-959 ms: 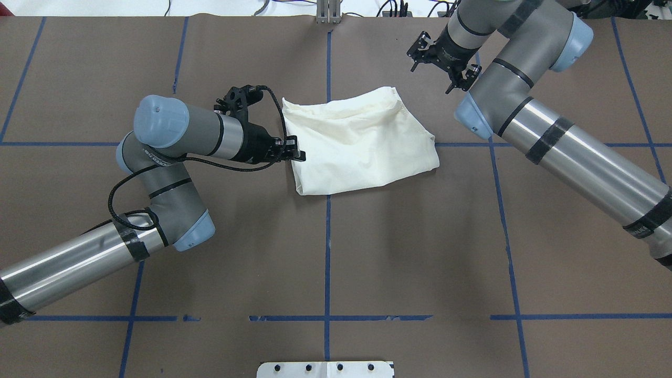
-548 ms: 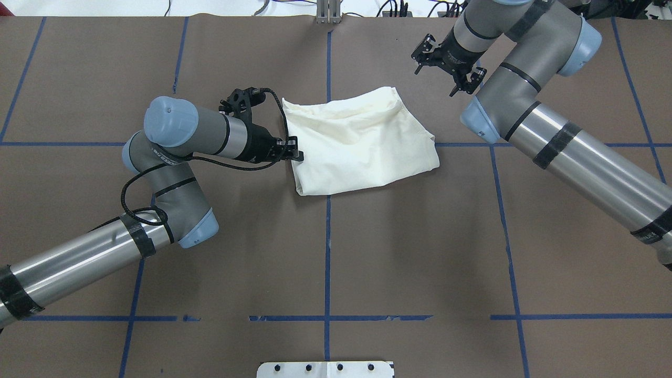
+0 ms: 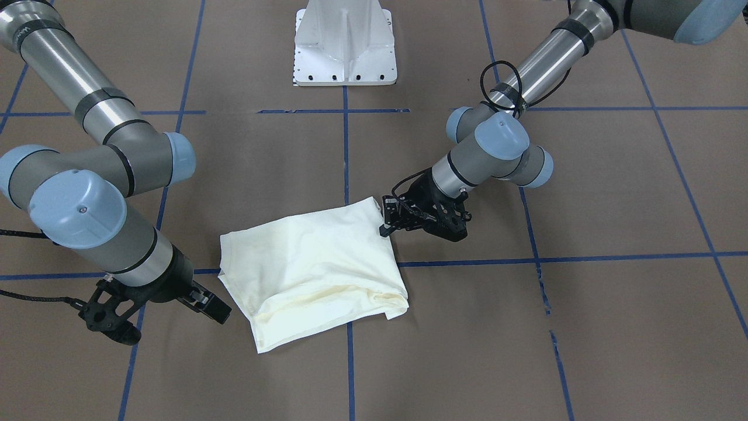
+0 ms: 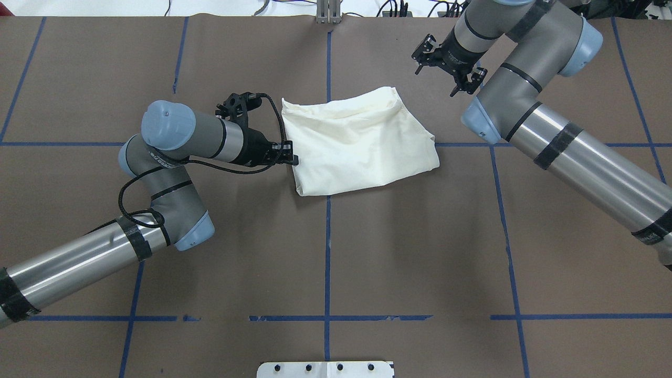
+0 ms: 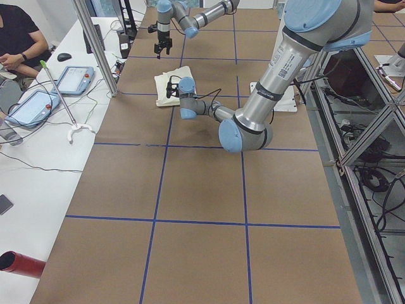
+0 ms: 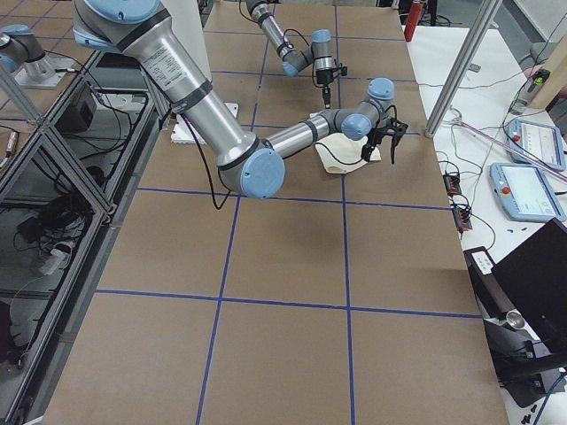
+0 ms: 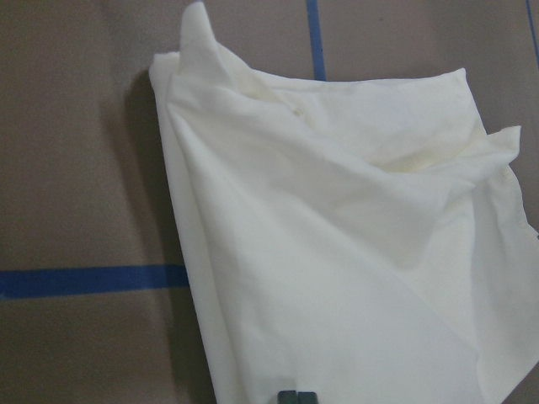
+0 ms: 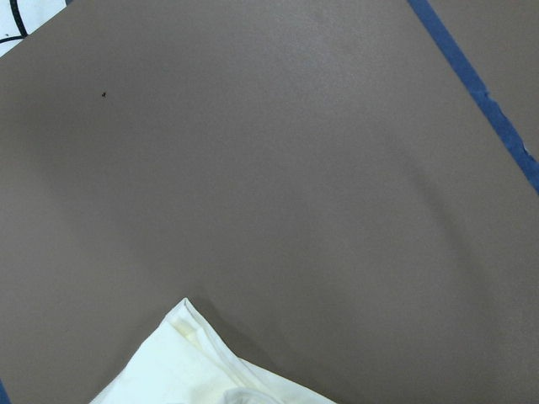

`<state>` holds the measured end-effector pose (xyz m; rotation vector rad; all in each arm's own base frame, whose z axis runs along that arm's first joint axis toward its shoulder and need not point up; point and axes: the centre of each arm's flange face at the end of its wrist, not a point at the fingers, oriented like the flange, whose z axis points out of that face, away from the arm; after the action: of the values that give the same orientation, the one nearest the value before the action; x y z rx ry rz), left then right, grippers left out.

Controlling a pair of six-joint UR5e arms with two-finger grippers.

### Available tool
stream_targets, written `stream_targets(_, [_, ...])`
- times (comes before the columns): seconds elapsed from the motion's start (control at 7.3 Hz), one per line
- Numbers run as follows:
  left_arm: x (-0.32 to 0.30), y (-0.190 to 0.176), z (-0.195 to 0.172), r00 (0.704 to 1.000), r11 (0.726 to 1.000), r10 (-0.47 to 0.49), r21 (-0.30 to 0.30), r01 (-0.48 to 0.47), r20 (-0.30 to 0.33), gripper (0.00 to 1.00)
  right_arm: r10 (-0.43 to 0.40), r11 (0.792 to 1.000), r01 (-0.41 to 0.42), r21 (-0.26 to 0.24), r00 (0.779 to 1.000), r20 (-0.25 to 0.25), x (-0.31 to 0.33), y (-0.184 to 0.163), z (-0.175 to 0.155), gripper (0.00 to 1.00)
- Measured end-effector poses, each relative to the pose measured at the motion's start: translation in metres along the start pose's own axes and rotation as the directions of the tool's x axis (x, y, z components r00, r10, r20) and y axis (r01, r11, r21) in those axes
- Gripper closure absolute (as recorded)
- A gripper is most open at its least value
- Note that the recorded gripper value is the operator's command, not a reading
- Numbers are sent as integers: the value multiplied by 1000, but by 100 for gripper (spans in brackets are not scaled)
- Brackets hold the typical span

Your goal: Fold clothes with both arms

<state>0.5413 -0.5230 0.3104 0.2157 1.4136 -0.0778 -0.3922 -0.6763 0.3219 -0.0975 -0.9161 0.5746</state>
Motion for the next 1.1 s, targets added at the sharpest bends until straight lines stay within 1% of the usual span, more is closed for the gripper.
stream_targets(0.27, [-7, 3, -1, 1000, 1000, -2, -7, 2, 7, 100, 4, 1000, -4, 2, 1000, -7, 6, -2, 3, 0])
stream_targets(0.41, [-18, 9, -9, 1000, 1000, -3, -14, 4, 10, 100, 7, 1000, -7, 3, 1000, -13, 12, -3, 6, 0])
stream_targets(0.55, [-29, 12, -26, 1000, 1000, -4, -24, 4, 6, 100, 9, 1000, -9, 5, 1000, -12, 18, -5, 4, 0])
stream_targets(0.69, [-39, 3, -50, 1000, 1000, -7, -16, 8, 3, 100, 8, 1000, -8, 11, 1000, 1, 30, -10, -8, 0])
stream_targets(0.82, [-51, -16, -80, 1000, 1000, -7, 19, 7, 8, 100, -9, 1000, 8, 24, 1000, 21, 58, -17, -29, 0])
stream_targets(0.96, [-70, -33, -113, 1000, 998, 16, 62, -18, 24, 100, -50, 998, 49, 34, 998, 32, 99, -24, -53, 0])
stream_targets(1.1, [-106, -43, -153, 995, 992, 74, 101, -80, 69, 100, -99, 994, 97, 39, 995, 26, 143, -31, -72, 0])
